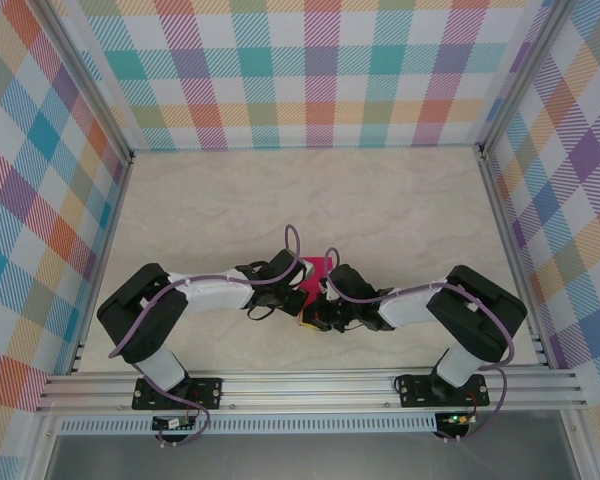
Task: Fold a paper plane with a square sheet of paper (pick it up from the middle)
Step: Third fold the triangle at the center of the table.
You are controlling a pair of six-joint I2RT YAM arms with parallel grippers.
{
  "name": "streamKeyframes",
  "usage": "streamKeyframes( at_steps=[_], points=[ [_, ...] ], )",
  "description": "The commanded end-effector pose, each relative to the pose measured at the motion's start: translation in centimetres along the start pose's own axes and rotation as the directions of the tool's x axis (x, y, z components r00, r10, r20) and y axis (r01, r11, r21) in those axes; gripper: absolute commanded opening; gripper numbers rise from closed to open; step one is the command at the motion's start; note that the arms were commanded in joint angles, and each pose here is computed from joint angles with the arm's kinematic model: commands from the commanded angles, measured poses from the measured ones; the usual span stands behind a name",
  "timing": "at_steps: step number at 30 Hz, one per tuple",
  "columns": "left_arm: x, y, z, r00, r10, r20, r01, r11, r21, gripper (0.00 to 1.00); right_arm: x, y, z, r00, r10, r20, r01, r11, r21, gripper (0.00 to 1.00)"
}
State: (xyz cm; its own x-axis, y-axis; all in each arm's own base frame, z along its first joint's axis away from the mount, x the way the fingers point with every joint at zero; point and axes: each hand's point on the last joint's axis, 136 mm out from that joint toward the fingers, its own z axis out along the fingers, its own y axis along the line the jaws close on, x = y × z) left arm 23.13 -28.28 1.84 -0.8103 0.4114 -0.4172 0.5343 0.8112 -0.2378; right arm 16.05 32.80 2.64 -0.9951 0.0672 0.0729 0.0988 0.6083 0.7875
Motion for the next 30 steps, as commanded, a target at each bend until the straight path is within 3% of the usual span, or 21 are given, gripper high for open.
streamKeyframes(
  at_steps=[1, 9, 19, 30],
  points=[
    [2.9, 1.0, 1.5, 0.994, -0.008, -0.108, 0.005, 1.0, -0.02, 0.0, -0.3, 1.2, 0.5, 1.0, -0.017, 0.003, 0.017, 0.999, -0.03, 0.0],
    [3.1, 1.0, 1.7, 0.993, -0.01, -0.117, 0.008, 1.0, -0.017, 0.0, 0.1, -1.4, 0.9, 1.0, 0.003, -0.029, -0.001, 0.997, 0.084, 0.0],
    [3.4, 1.1, 1.7, 0.992, -0.012, -0.123, 0.01, 1.0, -0.017, 0.0, -2.0, 1.2, -2.6, 0.998, -0.032, 0.058, 0.031, 0.999, 0.012, 0.0],
    [3.3, 0.9, 1.7, 0.992, -0.012, -0.125, 0.011, 1.0, -0.012, 0.0, -4.0, 1.2, -1.6, 0.999, -0.002, 0.051, 0.003, 1.0, -0.023, 0.0]
  ],
)
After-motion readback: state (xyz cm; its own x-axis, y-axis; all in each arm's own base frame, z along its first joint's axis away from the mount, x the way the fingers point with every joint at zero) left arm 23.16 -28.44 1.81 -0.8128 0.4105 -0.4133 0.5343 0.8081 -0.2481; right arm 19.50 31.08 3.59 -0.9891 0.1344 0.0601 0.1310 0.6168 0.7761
